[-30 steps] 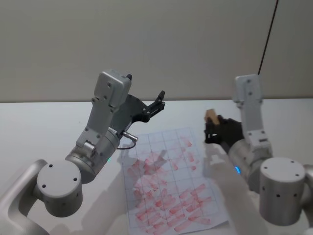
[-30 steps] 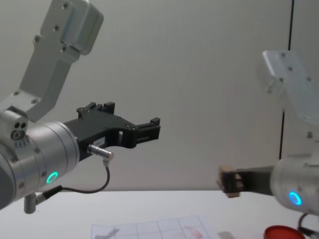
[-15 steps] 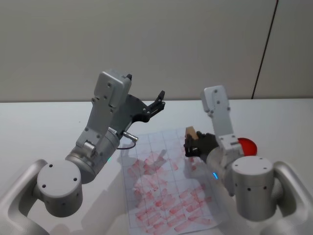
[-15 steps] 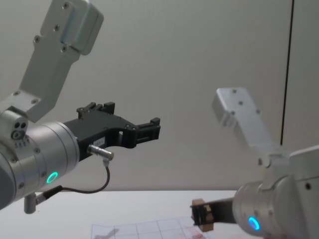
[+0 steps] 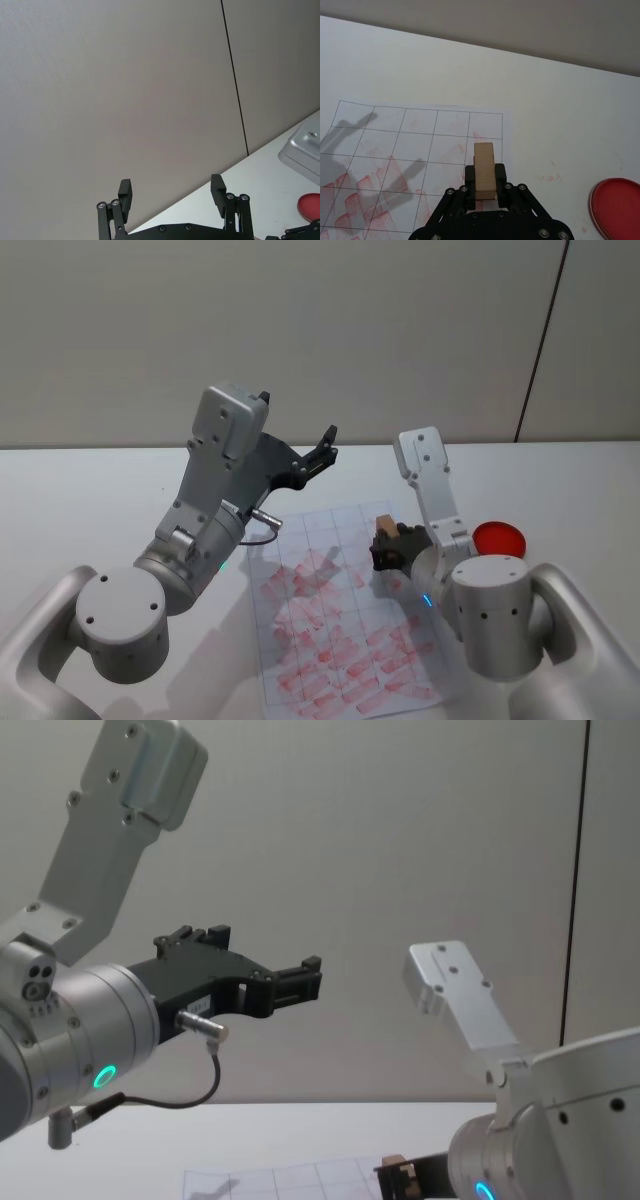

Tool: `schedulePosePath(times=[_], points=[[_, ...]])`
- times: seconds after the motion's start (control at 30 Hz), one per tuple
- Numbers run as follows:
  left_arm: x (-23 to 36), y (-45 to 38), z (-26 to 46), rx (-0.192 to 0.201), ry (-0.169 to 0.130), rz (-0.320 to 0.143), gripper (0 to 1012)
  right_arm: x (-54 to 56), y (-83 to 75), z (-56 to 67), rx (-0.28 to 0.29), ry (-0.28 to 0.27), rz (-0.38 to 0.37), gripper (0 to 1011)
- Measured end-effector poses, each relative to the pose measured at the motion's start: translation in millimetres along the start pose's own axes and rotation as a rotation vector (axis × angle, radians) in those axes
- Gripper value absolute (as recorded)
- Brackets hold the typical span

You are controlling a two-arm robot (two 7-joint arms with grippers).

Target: Use the one hand to pick up the stamp and affix it onto the A4 paper.

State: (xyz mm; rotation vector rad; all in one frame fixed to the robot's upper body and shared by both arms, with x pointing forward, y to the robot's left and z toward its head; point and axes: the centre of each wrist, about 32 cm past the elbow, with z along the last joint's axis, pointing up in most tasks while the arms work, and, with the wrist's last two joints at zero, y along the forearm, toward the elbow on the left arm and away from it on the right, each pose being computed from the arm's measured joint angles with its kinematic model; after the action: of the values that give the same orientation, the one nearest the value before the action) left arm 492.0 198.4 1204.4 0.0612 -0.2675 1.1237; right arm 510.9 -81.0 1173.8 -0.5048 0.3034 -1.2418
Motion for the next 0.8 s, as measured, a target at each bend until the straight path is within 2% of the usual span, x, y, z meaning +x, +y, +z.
schedulePosePath(times=[0.8], points=[[0.0,0.0,0.0,0.0,0.0,0.0,1001,0.7,16.7,-4.7,-0.048,0.029,0.012,216]])
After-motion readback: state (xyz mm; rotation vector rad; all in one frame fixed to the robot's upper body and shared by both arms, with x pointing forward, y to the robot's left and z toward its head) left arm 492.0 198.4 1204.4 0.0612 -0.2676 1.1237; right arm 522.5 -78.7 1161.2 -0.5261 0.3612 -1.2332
